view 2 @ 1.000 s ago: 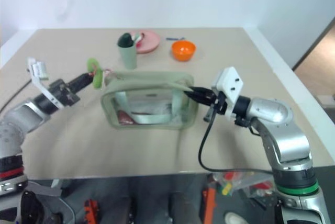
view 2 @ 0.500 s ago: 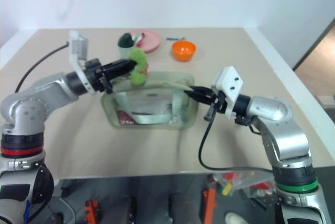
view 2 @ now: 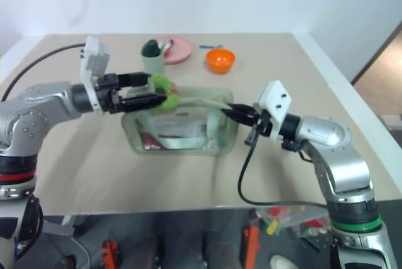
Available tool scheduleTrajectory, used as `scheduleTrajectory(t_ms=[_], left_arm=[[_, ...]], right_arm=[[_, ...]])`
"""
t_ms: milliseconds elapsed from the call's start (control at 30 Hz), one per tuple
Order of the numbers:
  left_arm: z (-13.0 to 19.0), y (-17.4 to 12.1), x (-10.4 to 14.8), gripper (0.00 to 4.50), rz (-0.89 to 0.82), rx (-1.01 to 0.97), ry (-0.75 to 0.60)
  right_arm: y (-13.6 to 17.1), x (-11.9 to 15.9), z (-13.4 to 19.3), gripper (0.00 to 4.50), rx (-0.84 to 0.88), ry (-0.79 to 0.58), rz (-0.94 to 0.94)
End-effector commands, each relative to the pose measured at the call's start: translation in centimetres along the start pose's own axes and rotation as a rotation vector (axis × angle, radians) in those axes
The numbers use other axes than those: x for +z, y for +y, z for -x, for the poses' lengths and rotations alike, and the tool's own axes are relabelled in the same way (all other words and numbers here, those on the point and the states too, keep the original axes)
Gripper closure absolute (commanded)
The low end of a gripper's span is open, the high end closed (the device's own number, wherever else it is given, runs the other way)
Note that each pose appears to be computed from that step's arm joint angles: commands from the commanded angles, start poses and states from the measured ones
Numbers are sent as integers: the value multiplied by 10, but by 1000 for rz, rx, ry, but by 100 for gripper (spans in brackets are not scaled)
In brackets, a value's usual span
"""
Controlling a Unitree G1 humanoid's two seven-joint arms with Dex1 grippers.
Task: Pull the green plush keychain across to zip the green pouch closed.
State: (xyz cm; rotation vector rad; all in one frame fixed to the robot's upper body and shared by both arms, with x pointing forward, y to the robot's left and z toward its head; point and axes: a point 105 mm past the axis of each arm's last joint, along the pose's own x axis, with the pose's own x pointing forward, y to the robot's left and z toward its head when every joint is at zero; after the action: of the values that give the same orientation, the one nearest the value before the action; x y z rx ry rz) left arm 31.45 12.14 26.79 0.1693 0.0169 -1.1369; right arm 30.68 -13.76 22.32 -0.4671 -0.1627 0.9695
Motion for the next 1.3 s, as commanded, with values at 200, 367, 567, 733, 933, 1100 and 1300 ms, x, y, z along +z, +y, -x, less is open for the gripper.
scheduleTrajectory(t_ms=[200,367,567,733,933,1100,1300], left_arm=[[39,1,1,8,-169,139,65],[55,-2,-23,8,-114,254,12],[46,-7,-50,156,-69,301,-8],[30,-4,-53,328,-33,300,-60],[22,-4,-52,450,-19,272,-66],[17,-7,-53,450,-8,252,-69],[8,-13,-53,450,7,221,-76]], right_arm=[[-2,8,-4,450,13,-35,34],[-3,7,-4,450,17,-37,35],[-5,8,-5,450,17,-39,33],[-7,11,-4,450,23,-50,-10],[-1,15,2,279,99,-19,-39],[-9,29,9,107,81,-27,-47],[-12,88,-8,1,118,-152,3]])
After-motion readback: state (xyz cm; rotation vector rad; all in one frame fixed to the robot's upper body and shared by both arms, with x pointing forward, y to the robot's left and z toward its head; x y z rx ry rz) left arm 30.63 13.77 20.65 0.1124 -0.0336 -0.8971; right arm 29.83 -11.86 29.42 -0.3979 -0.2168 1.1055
